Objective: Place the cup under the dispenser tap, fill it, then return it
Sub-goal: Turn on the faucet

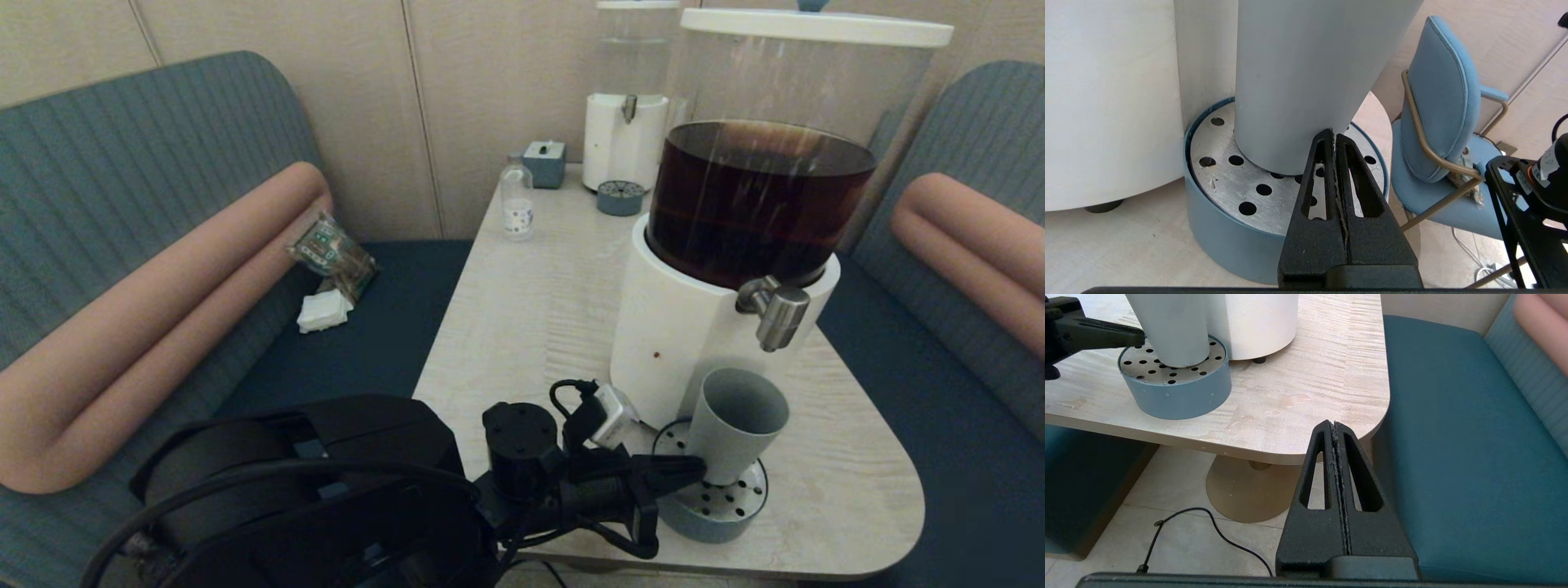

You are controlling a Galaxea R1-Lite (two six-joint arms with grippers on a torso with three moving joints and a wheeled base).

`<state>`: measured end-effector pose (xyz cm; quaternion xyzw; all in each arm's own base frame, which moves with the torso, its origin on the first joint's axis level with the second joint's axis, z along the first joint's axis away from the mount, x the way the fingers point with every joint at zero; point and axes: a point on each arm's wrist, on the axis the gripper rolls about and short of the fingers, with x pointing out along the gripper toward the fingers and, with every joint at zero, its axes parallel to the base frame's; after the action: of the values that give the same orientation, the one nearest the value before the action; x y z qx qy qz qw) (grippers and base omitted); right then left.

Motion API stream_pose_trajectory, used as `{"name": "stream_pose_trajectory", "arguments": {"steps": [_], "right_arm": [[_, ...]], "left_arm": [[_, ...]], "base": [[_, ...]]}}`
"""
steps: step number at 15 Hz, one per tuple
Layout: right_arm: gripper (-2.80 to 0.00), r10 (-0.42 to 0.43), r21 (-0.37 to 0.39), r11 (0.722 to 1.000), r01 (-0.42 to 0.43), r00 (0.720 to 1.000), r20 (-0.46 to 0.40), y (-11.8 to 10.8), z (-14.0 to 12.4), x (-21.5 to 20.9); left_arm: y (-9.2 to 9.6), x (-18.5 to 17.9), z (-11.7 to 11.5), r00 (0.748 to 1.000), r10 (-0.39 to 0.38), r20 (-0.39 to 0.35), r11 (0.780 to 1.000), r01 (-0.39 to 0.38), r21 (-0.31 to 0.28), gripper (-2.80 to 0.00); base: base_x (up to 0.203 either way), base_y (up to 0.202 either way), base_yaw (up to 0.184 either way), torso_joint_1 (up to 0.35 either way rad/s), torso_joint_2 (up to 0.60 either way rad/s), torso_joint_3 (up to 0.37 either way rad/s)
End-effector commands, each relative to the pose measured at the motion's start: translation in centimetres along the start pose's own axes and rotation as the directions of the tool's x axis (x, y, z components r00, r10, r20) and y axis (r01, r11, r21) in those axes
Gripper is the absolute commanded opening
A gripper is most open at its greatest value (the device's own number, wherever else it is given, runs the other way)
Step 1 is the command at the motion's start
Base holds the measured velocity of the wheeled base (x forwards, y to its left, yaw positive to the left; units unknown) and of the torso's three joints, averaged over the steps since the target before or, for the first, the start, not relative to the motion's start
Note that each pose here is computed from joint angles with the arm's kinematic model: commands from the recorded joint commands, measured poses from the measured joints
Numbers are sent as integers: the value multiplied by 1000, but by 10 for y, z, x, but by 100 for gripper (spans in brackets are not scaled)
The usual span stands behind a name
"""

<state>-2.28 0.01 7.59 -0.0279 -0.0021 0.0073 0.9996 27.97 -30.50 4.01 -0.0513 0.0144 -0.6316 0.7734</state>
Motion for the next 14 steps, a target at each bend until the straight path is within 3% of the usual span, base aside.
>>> {"name": "stream_pose_trajectory", "arguments": {"steps": [1,14], "right_arm": [[-280,1,-1,1000,-1,1000,0,0,0,0],[-280,1,-1,1000,-1,1000,1,0,0,0]], "left_arm": [[1,1,-1,1000,-4,7,1000,4,4,-280],[3,6,-2,1000,-7,18,1000,7,10,-280]], "base": [[0,0,0,0,0,0],[0,0,0,0,0,0]]}}
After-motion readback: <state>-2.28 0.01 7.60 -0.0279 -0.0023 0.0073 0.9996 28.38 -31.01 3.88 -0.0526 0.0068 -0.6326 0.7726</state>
